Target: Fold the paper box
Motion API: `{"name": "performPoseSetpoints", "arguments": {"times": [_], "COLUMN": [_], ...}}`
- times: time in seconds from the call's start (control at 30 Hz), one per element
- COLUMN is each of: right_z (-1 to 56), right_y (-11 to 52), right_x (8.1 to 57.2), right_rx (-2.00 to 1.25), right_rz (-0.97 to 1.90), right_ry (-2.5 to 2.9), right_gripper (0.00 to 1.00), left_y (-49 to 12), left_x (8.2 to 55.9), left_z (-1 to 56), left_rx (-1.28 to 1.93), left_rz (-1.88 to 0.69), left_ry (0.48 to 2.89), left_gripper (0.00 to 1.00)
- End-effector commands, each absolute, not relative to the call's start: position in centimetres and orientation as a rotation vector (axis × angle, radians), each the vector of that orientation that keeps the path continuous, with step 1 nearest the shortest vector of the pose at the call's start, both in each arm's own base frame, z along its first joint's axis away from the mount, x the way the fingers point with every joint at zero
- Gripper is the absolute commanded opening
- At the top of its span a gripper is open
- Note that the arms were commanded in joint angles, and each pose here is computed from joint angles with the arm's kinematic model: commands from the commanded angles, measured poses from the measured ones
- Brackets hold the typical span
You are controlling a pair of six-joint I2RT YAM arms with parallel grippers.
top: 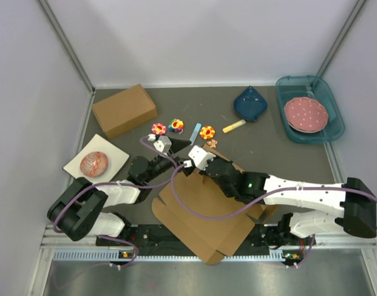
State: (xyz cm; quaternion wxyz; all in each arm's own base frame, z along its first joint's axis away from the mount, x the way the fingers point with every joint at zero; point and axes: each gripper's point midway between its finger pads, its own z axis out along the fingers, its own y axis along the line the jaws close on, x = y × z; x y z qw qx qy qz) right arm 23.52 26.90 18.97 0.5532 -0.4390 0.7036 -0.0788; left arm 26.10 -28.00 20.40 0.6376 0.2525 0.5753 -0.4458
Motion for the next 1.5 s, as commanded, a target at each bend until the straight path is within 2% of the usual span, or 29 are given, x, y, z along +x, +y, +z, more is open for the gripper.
{"name": "performPoseSetpoints", "arguments": {"times": [0.0,0.17,0.57,0.73,1.1,1.47], "right_z": [12.7,12.5,9.9,10.7,14.4,11.3], "right_y": [28.2,28.1,26.9,27.3,28.3,25.1], "right_x": [19.3,19.2,20.0,19.9,18.9,21.8], "right_rx": [-1.275,-1.277,-1.305,-1.284,-1.307,-1.306], "right_rz": [0.017,0.021,-0.133,-0.097,0.033,-0.355], "right_ry": [1.807,1.811,1.844,1.832,1.799,1.797], "right_gripper": [0.0,0.0,0.0,0.0,0.0,0.0], "left_y": [-28.4,-28.8,-23.4,-21.4,-20.4,-21.0], "left_x": [24.9,25.1,28.1,28.0,28.2,26.9], "left_z": [24.8,24.1,26.3,26.6,22.2,20.0], "left_rx": [0.632,0.652,0.33,0.244,0.182,0.193], "left_rz": [-1.054,-1.061,-0.825,-0.768,-0.742,-0.754], "left_ry": [1.134,1.173,1.168,1.17,1.314,1.36], "left_gripper": [0.99,0.99,0.99,0.98,0.96,0.96]}}
